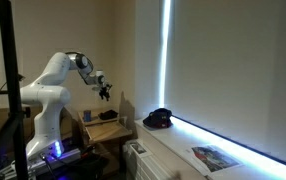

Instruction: Put the sock inside the bowl and close the top compartment

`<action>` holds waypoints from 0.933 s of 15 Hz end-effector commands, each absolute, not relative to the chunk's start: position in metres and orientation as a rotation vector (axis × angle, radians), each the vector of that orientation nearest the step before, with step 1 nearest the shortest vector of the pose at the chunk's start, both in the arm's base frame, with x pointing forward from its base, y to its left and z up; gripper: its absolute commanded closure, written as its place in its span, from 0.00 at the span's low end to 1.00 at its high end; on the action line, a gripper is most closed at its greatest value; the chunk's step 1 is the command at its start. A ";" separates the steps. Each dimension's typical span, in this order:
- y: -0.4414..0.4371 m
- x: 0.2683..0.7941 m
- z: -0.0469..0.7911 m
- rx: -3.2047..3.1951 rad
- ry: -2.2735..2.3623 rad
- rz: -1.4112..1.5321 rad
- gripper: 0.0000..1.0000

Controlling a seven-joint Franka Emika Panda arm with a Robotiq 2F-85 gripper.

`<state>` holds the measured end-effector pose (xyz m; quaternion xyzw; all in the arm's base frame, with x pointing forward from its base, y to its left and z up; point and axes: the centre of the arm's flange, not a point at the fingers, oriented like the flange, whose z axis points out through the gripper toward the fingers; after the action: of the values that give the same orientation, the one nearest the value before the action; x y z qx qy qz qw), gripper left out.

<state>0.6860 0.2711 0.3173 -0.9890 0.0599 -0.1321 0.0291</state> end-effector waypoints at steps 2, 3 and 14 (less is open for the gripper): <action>0.198 0.641 0.361 -3.288 0.112 -0.203 0.00; 0.179 0.630 0.365 -3.331 0.138 -0.147 0.00; 0.022 0.483 0.282 -3.217 1.037 0.106 0.00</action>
<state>0.5410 0.0506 0.3174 -0.9614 0.2363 0.0488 -0.1319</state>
